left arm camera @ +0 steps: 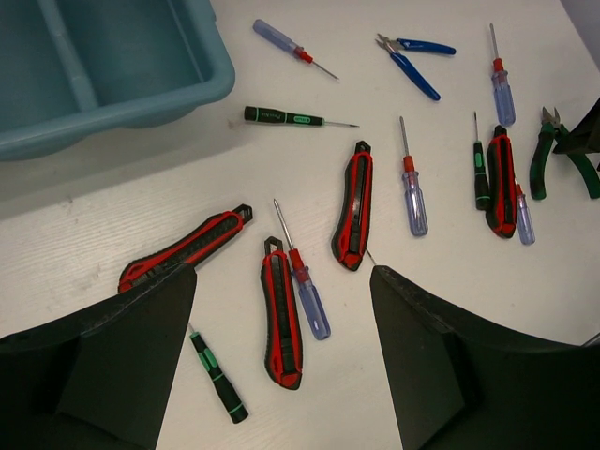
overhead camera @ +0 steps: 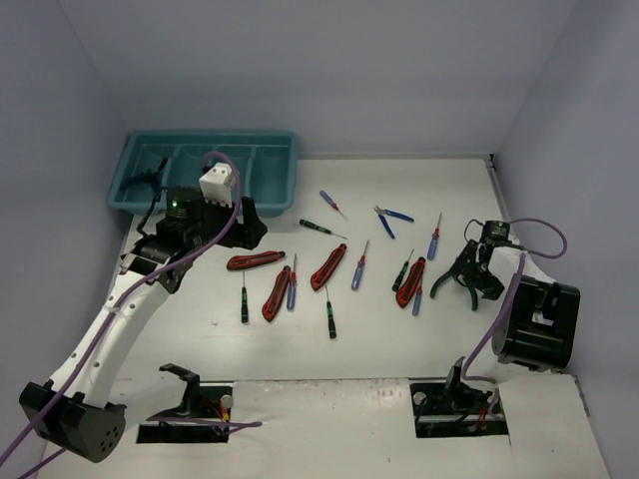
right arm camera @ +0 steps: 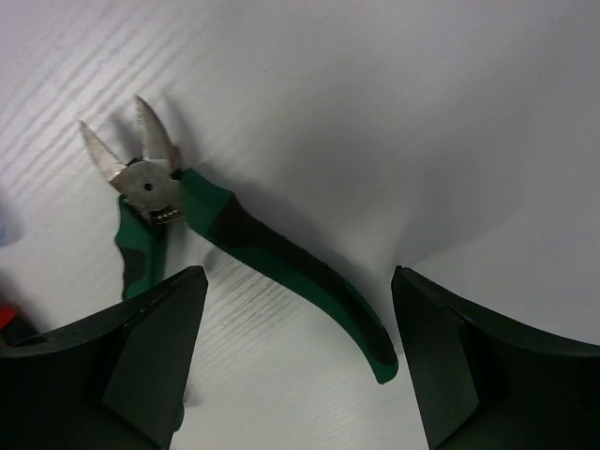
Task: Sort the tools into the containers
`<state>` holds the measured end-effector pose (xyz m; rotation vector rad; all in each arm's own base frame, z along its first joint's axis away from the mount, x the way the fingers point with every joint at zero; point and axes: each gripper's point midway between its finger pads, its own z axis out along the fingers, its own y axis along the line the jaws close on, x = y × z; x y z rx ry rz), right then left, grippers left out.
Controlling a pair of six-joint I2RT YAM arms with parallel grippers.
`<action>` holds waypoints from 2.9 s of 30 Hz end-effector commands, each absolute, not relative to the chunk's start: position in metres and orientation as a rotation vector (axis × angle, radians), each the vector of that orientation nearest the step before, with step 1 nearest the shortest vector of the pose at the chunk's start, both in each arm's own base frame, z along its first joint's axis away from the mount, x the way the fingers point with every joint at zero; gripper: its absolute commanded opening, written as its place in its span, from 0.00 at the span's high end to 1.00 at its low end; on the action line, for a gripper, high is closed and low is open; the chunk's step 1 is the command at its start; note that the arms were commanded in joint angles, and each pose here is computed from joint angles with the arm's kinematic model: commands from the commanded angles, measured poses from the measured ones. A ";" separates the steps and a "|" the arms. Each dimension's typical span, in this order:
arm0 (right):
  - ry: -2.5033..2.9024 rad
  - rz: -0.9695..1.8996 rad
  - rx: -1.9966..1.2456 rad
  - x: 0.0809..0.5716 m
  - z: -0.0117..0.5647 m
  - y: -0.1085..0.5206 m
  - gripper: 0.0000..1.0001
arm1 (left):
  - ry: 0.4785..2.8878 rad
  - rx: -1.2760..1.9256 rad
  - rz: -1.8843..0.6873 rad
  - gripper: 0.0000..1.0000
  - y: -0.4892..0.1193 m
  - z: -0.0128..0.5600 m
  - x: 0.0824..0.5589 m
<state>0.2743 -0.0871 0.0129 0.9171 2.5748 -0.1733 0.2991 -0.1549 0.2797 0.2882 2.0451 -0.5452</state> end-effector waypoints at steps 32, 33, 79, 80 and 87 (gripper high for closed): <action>2.268 0.001 0.733 0.306 0.098 -0.047 1.00 | 1.973 0.348 -0.757 0.27 -0.189 0.323 0.285; 2.230 0.021 0.681 0.314 0.114 -0.039 1.00 | 1.959 0.355 -0.771 0.27 -0.191 0.330 0.285; 1.742 0.701 -0.504 0.291 0.305 0.217 1.00 | 2.147 0.572 -1.113 0.91 -0.345 0.313 0.272; 1.742 0.700 -0.505 0.292 0.304 0.217 0.99 | 2.153 0.572 -1.103 1.00 -0.344 0.312 0.272; 1.753 0.667 -0.509 0.298 0.299 0.216 0.37 | 2.131 0.576 -0.987 1.00 -0.325 0.312 0.286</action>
